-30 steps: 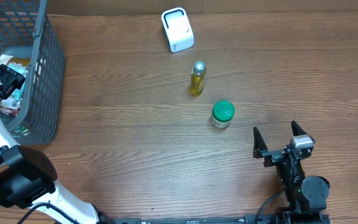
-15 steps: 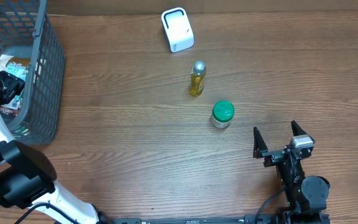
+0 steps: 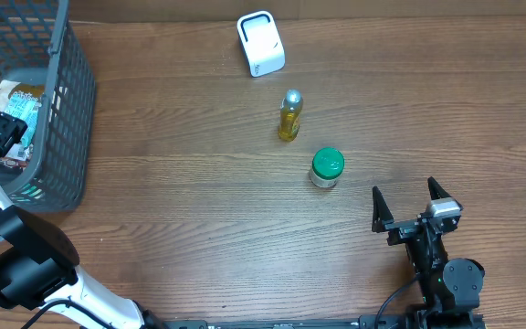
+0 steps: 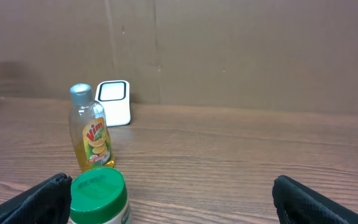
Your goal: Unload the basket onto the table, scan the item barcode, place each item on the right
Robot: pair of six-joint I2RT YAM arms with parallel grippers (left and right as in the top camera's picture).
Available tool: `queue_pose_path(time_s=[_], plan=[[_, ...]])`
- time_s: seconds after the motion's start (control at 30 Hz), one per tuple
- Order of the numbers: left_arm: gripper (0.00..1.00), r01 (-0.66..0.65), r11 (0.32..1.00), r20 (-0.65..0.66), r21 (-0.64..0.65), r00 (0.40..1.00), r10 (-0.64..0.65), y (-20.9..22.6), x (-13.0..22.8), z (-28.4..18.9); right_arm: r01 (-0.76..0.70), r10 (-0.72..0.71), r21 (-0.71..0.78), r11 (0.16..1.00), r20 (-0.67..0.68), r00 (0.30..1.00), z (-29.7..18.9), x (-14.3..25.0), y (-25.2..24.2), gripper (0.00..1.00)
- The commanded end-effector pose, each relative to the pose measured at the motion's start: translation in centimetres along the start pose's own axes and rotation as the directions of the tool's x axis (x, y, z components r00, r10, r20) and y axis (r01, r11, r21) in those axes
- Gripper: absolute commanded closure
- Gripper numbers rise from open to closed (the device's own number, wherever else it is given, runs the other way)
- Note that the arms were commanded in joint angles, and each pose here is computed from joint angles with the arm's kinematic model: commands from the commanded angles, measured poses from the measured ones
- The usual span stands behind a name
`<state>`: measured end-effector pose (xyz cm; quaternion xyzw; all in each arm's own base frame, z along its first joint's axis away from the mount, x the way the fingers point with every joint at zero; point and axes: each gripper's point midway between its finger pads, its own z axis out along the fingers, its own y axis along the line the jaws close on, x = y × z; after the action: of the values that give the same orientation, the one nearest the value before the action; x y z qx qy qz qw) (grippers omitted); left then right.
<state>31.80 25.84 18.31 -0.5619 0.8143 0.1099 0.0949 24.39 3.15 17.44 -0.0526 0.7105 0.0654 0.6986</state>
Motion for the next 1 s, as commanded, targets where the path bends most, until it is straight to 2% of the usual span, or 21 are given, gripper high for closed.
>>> queue_pose_path(time_s=[0.0,0.33,0.97], plan=[[0.12,0.013,1.000,0.007,-0.022,1.000,-0.013,0.2,-0.2,0.5,0.002,-0.002,-0.005,1.000,0.002,1.000,0.0,0.2,0.1,0.00],[0.11,0.016,0.999,-0.019,-0.042,1.000,-0.017,0.2,-0.2,2.0,0.001,-0.001,-0.005,1.000,0.001,1.000,0.0,0.2,0.1,0.00],[0.14,0.060,0.982,-0.234,-0.177,0.967,-0.101,1.2,2.0,11.0,0.002,-0.002,-0.005,1.000,0.002,1.000,0.0,0.2,0.1,0.00]])
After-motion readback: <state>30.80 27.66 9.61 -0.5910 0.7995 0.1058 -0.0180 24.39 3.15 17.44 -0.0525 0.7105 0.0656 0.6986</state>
